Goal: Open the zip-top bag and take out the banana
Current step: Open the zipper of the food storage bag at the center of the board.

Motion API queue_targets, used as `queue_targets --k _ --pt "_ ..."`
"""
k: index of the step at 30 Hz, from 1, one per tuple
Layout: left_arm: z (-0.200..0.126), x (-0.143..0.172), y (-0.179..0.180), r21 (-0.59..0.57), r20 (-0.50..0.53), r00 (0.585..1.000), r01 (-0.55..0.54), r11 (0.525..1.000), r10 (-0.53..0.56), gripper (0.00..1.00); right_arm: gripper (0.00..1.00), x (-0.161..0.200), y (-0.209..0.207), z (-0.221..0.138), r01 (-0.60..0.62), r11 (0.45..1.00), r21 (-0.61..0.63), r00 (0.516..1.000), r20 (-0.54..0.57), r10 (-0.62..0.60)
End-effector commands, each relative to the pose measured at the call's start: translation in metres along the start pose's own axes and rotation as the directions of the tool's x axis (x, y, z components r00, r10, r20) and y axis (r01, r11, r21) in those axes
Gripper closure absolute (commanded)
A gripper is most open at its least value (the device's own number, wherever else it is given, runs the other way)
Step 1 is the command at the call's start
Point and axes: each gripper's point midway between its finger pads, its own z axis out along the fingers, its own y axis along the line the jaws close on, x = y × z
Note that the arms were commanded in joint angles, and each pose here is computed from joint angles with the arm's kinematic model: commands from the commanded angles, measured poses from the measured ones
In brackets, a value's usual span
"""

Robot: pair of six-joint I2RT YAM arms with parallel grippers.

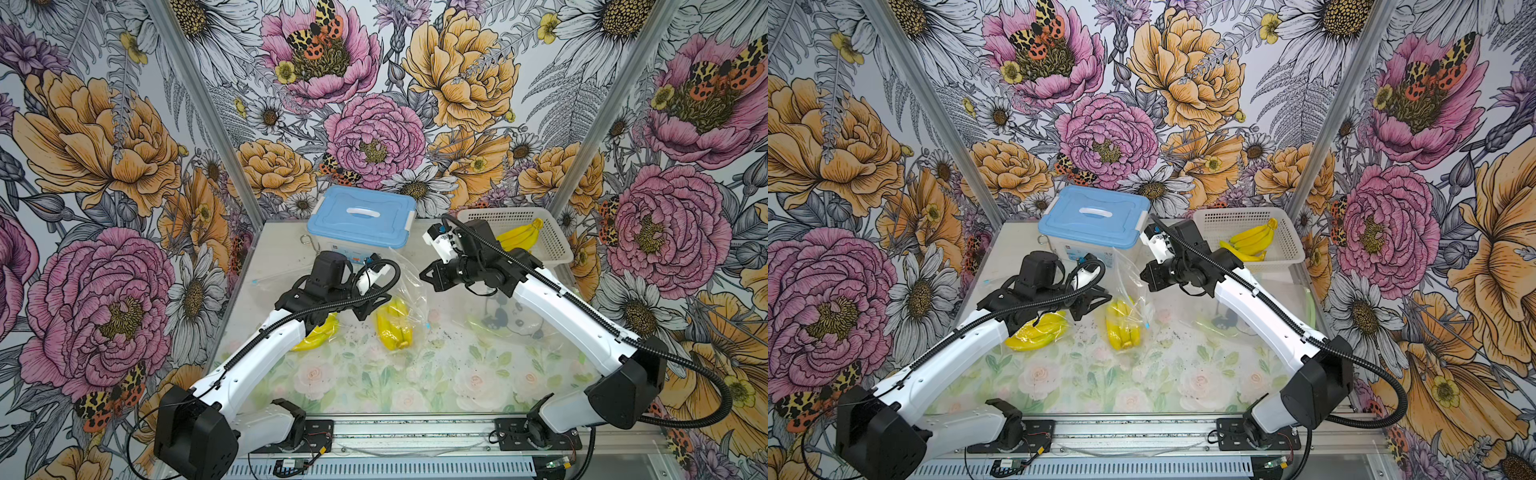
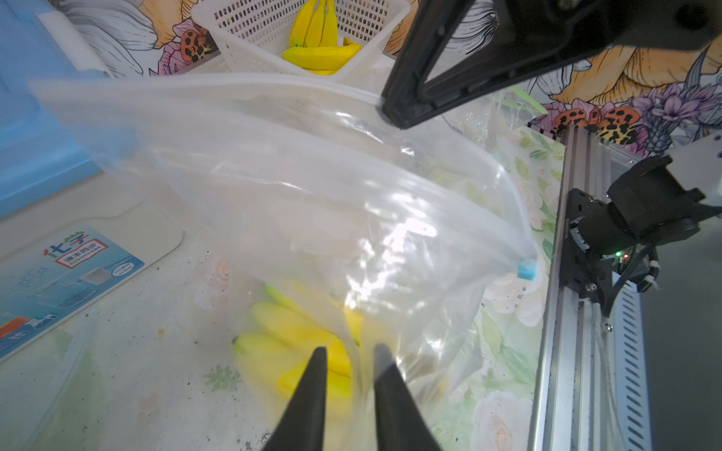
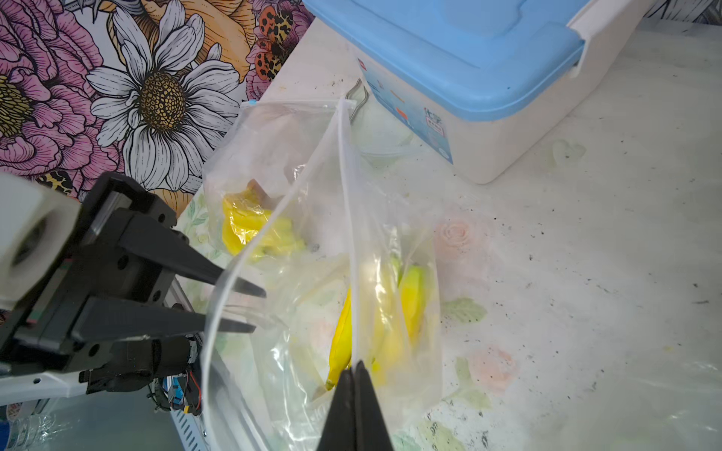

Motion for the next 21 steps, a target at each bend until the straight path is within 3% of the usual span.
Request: queue_targets --k 1,2,6,11,15,18,21 --pt "-0.017 -0.022 -0.006 0.031 0.091 0.991 0.095 0.995 -0.097 0.08 1.00 -0.025 0.015 -0.030 0.034 0.999 0.012 0.994 0.101 -0.035" --pt "-0.025 -0.028 -0.006 0.028 0.115 0.985 0.126 0.992 -0.128 0.01 1.00 -0.029 0.018 -0.035 0.049 0.999 0.018 0.992 0.119 -0.050" --pt "-0.058 -0.063 -0.007 0.019 0.233 0.937 0.263 0.965 -0.260 0.01 1.00 -0.046 0.030 -0.051 0.101 0.995 0.021 0.979 0.175 -0.103" --pt "-0.079 -0.104 0.002 0.064 0.305 0.799 0.525 0.848 -0.518 0.01 1.00 -0.058 0.042 -0.061 0.153 0.988 0.018 0.965 0.213 -0.153" --pt "-0.071 -0.116 0.006 0.090 0.288 0.699 0.661 0.745 -0.655 0.01 1.00 -0.063 0.048 -0.062 0.168 0.986 0.007 0.961 0.223 -0.165" --pt "-0.052 -0.111 -0.001 0.050 0.211 0.689 0.701 0.711 -0.694 0.01 1.00 -0.065 0.051 -0.061 0.173 0.985 0.007 0.958 0.229 -0.170" --pt "-0.033 -0.102 -0.009 -0.006 0.153 0.710 0.696 0.718 -0.688 0.01 1.00 -0.066 0.052 -0.057 0.176 0.984 0.003 0.959 0.226 -0.172"
